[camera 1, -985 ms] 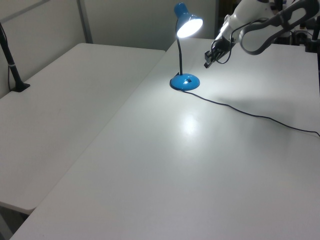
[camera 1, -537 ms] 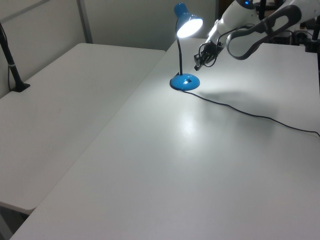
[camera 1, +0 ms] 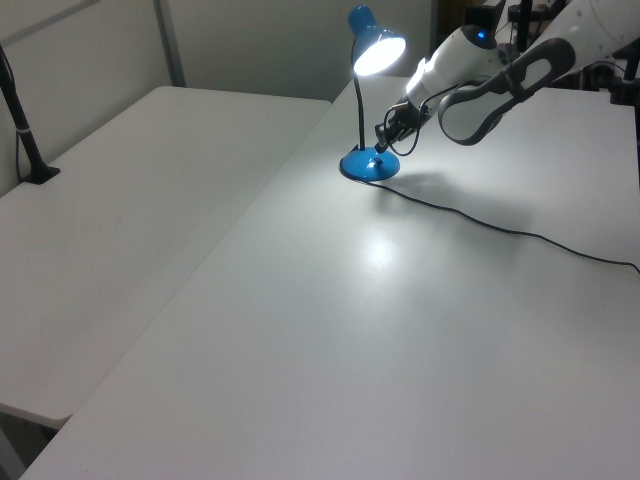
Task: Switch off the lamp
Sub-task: 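Lower the closed gripper onto the black switch on the lamp base, then press down on the black switch with the gripper fingertips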
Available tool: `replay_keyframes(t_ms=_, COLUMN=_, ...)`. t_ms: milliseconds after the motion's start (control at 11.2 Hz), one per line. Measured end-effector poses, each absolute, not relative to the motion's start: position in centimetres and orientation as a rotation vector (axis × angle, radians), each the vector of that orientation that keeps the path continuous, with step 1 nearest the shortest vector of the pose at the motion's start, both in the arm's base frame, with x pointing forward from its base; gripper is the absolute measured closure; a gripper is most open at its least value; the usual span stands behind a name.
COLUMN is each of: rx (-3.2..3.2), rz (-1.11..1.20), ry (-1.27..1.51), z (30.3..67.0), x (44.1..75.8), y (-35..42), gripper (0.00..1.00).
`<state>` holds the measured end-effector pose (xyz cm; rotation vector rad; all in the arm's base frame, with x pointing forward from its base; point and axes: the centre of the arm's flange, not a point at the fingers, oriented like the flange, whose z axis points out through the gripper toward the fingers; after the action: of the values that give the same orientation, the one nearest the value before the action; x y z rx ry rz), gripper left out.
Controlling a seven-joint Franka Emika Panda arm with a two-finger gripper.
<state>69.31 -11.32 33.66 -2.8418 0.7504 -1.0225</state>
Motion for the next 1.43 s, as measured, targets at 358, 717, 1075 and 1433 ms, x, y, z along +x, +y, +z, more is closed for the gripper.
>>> replay_keyframes(t_ms=358, rx=-2.849, rz=-1.016, ry=0.759, z=32.6, x=69.9, y=-11.7, gripper=0.99)
replay_keyframes(t_ms=717, rx=-2.863, rz=-0.994, ry=0.758, z=31.3, x=69.9, y=-11.8, gripper=0.99)
replay_keyframes(t_ms=1075, rx=-2.879, rz=-0.997, ry=0.734, z=31.2, x=70.0, y=-11.7, gripper=0.99)
replay_keyframes(t_ms=1433, rx=-2.918, rz=-1.002, ry=0.675, z=30.9, x=70.0, y=-11.5, gripper=0.99)
